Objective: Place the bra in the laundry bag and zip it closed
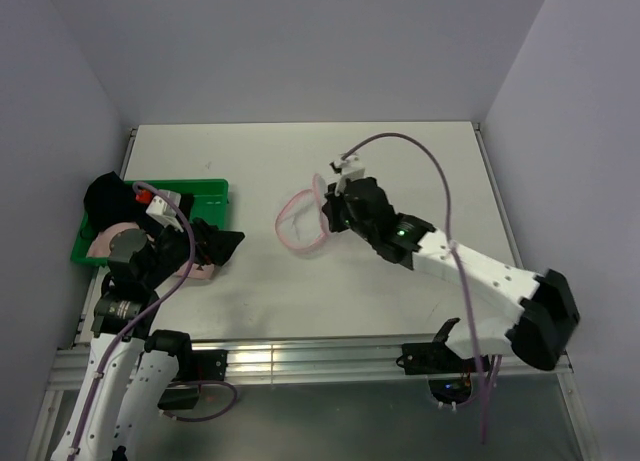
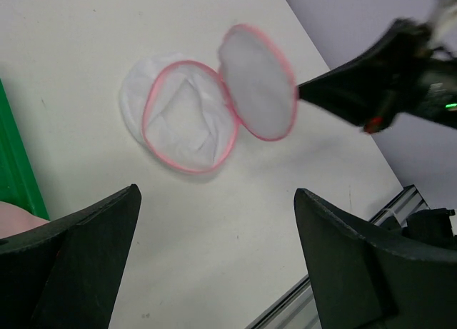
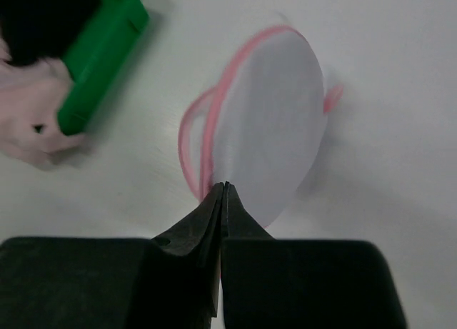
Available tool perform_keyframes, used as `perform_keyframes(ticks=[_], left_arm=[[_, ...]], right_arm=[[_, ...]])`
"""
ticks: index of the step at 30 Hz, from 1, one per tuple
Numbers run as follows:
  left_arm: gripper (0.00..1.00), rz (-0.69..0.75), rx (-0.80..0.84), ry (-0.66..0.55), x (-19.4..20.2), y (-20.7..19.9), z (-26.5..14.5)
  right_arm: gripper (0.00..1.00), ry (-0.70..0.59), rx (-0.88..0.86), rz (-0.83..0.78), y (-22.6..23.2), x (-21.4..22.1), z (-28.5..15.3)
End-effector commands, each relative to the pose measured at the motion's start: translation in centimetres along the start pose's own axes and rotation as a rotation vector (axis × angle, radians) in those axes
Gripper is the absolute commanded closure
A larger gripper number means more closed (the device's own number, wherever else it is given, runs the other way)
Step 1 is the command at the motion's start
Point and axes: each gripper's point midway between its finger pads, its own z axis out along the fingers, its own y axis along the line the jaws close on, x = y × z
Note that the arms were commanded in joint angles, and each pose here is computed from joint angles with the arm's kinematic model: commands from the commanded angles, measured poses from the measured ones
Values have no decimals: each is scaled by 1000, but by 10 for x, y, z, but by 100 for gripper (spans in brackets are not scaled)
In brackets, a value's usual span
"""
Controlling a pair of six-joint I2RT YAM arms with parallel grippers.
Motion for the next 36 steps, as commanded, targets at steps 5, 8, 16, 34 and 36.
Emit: perform_keyframes(ticks=[5,8,16,34,36], left_arm=[[7,1,19,-6,-4,-3,1],[7,-1,-1,-11,-6,1,2],[10,-23,-4,28,2,6,8],[25,-227,-143,13,10,36,32],[30,-280,-137,-10,14,35,44]], right_arm=[[100,-267,-215,188,22,-79,-114],[100,-318,-182,239,7,-88,-132],[96,-111,-63,329,-44,1,-77],[16,71,246,110,22,26,44],[19,70,271,113,15,42,45]])
